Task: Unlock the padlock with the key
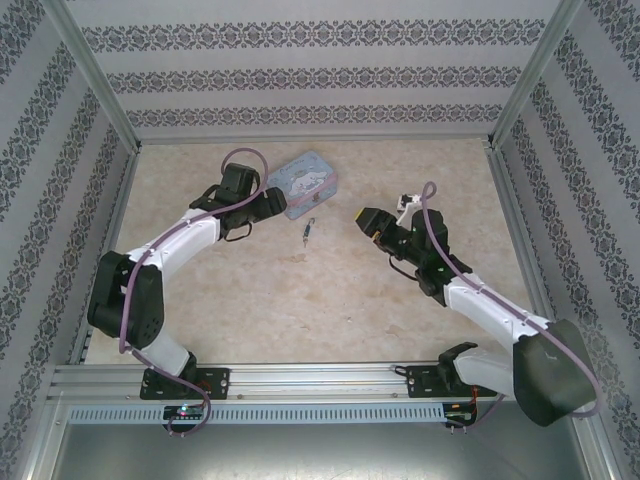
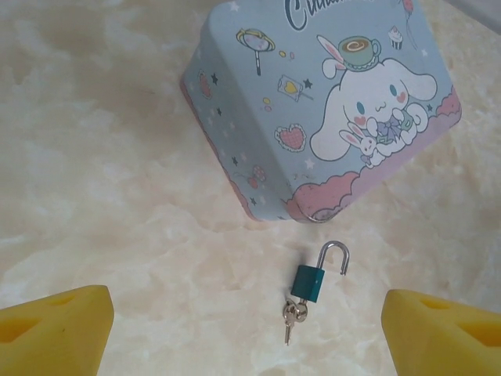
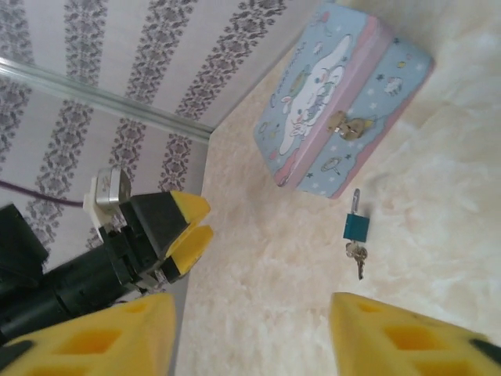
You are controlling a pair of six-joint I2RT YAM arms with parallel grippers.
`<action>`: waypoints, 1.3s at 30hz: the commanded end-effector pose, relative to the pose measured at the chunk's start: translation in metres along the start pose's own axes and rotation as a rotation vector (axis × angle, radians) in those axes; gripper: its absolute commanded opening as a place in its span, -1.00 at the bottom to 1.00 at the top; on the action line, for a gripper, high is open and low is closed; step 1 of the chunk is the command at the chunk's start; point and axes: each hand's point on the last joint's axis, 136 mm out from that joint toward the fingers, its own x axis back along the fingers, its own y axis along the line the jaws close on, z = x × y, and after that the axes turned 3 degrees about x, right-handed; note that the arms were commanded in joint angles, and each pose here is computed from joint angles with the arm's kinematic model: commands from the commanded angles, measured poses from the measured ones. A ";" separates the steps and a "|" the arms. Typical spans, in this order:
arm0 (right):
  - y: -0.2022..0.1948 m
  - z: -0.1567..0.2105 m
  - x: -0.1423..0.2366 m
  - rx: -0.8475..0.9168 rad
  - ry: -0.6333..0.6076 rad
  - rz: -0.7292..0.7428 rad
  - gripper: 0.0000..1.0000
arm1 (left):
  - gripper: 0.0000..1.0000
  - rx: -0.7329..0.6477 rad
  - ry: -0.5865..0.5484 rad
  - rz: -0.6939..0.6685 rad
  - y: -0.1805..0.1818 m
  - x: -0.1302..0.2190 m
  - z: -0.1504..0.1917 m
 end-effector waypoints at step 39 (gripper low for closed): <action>-0.062 -0.023 0.076 -0.141 -0.161 0.088 0.72 | 0.79 -0.261 0.255 0.212 -0.155 -0.071 0.134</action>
